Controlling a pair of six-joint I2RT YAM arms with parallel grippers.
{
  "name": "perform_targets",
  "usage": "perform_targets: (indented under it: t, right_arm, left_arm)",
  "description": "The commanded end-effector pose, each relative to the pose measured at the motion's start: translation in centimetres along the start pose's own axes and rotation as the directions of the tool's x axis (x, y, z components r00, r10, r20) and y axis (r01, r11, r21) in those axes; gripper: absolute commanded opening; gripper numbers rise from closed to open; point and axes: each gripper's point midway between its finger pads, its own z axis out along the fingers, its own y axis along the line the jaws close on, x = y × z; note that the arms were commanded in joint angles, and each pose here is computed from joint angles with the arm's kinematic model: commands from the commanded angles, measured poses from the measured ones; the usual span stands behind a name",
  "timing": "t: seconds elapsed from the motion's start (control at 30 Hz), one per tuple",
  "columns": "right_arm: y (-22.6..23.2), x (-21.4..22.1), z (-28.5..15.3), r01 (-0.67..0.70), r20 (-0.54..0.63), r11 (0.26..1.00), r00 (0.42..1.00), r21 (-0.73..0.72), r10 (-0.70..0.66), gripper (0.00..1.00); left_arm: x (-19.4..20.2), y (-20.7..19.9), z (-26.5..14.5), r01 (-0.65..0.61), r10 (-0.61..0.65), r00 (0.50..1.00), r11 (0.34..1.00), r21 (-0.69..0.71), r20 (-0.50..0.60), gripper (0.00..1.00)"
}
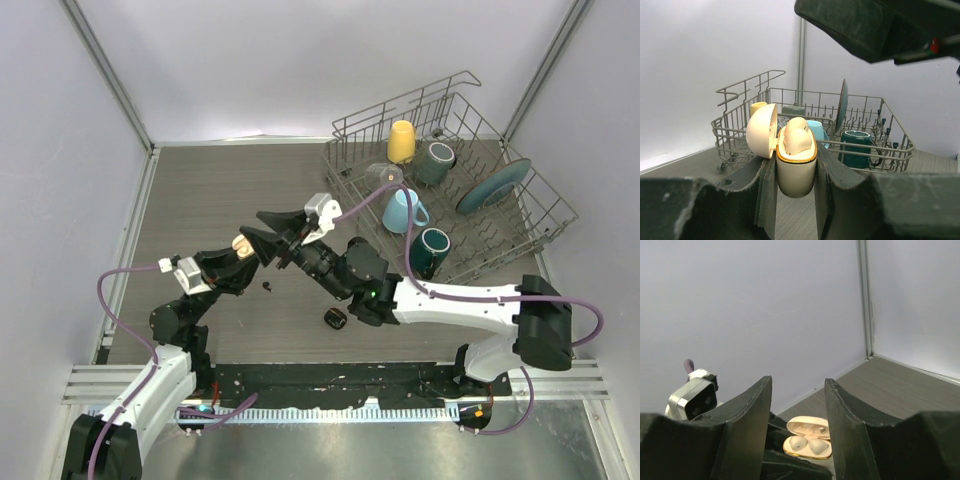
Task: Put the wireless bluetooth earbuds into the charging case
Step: Place the earbud in the charging case.
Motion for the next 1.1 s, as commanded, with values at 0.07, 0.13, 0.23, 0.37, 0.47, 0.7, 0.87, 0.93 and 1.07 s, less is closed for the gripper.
perform_targets:
  t: [0.07,0.13,0.23,0.37,0.47,0.7,0.87,0.93,1.07]
  right_arm:
    - [-4.9,-1.2,0.5,0.027,-0.18,0.97,0.983,0.241,0.018,0.52]
    - [-5.7,-1.7,0.8,-0.024,-0.204,0.968,0.976,0.25,0.077,0.52]
    - [-7.4,-1.0,0.5,-0.103,-0.272,0.956,0.945,0.274,0.18,0.53]
    - [-9.0,0.6,-0.1,-0.163,-0.394,0.948,0.88,0.275,0.266,0.55]
    - [-8.7,0.5,-0.3,-0.159,-0.43,0.959,0.868,0.236,0.249,0.55]
    - [-7.9,2.3,-0.3,-0.175,-0.502,0.964,0.827,0.199,0.254,0.53]
    - [-7.6,4.2,-0.5,-0.185,-0.56,0.963,0.785,0.195,0.264,0.51]
    - [-7.4,4.9,-0.7,-0.197,-0.575,0.962,0.772,0.188,0.271,0.5]
    - [-6.6,5.6,-1.4,-0.22,-0.609,0.965,0.748,0.145,0.263,0.5]
  left_arm:
    - [-1.2,-0.6,0.5,-0.044,0.043,0.999,0.998,0.036,0.029,0.0]
    - [-1.2,-0.8,0.6,-0.046,0.045,0.999,0.997,0.057,0.019,0.0]
    - [-1.0,-1.1,0.8,-0.039,0.039,0.999,0.996,0.078,0.002,0.0]
    - [-0.7,-2.0,0.7,-0.032,0.035,0.999,0.991,0.128,-0.024,0.0]
    - [-0.3,-2.5,0.8,-0.023,0.032,0.998,0.986,0.162,-0.054,0.0]
    - [0.0,-3.7,0.5,-0.011,0.031,0.996,0.972,0.234,-0.083,0.0]
    - [0.5,-4.5,0.6,0.02,0.016,0.992,0.959,0.284,-0.127,0.0]
    - [0.6,-4.5,0.6,0.023,0.014,0.992,0.959,0.281,-0.128,0.0]
    - [0.7,-4.4,0.8,0.033,0.005,0.991,0.96,0.277,-0.135,0.0]
